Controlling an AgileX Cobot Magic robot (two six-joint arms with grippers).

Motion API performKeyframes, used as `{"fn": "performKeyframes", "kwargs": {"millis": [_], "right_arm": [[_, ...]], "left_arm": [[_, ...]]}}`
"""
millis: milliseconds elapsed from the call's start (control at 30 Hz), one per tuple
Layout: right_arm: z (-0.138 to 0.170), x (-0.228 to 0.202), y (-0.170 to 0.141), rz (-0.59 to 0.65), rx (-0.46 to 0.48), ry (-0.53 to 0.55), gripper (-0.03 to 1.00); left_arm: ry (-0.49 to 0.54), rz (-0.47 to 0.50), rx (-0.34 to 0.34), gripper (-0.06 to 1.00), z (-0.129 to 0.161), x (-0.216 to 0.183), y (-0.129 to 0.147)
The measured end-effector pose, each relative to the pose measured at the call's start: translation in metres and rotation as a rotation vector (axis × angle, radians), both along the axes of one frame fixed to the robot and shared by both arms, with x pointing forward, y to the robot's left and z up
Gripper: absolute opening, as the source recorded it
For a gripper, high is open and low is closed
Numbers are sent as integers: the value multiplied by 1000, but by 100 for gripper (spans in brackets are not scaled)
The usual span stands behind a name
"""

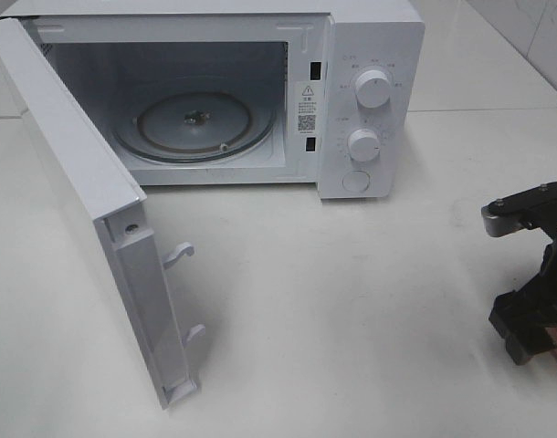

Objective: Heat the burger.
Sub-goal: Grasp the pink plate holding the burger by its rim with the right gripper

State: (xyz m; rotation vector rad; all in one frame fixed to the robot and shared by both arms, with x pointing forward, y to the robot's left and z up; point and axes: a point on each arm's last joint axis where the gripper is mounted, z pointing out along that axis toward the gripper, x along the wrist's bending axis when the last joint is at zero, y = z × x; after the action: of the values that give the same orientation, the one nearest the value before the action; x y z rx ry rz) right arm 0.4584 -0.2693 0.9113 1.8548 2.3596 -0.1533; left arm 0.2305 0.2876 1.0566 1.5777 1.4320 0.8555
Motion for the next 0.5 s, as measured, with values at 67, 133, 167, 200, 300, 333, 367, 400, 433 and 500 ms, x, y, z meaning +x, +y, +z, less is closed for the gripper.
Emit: {"fn": "performKeyframes", "kwargs": {"millis": [67,133,167,200,300,333,367,400,433,500], "right_arm": [[-2,1,0,2,1,1,86],[-8,3,1,5,3,7,86],[-11,4,1,7,5,10,86],[-16,5,2,10,9,13,86],[-20,7,3,13,11,18,85],[-22,7,3,12,11,22,85],[-24,8,3,11,13,25,84],[-24,8,3,11,13,25,84],[-24,8,3,10,13,26,82],[-24,8,3,-1,15,21,78]], "left_arm": [[0,0,0,96,0,0,0],[0,0,0,96,0,0,0],[0,0,0,96,0,0,0],[0,0,0,96,0,0,0],[0,0,0,96,0,0,0],[0,0,0,96,0,0,0],[0,0,0,96,0,0,0],[0,0,0,96,0,0,0],[0,0,0,96,0,0,0],[0,0,0,96,0,0,0]]}}
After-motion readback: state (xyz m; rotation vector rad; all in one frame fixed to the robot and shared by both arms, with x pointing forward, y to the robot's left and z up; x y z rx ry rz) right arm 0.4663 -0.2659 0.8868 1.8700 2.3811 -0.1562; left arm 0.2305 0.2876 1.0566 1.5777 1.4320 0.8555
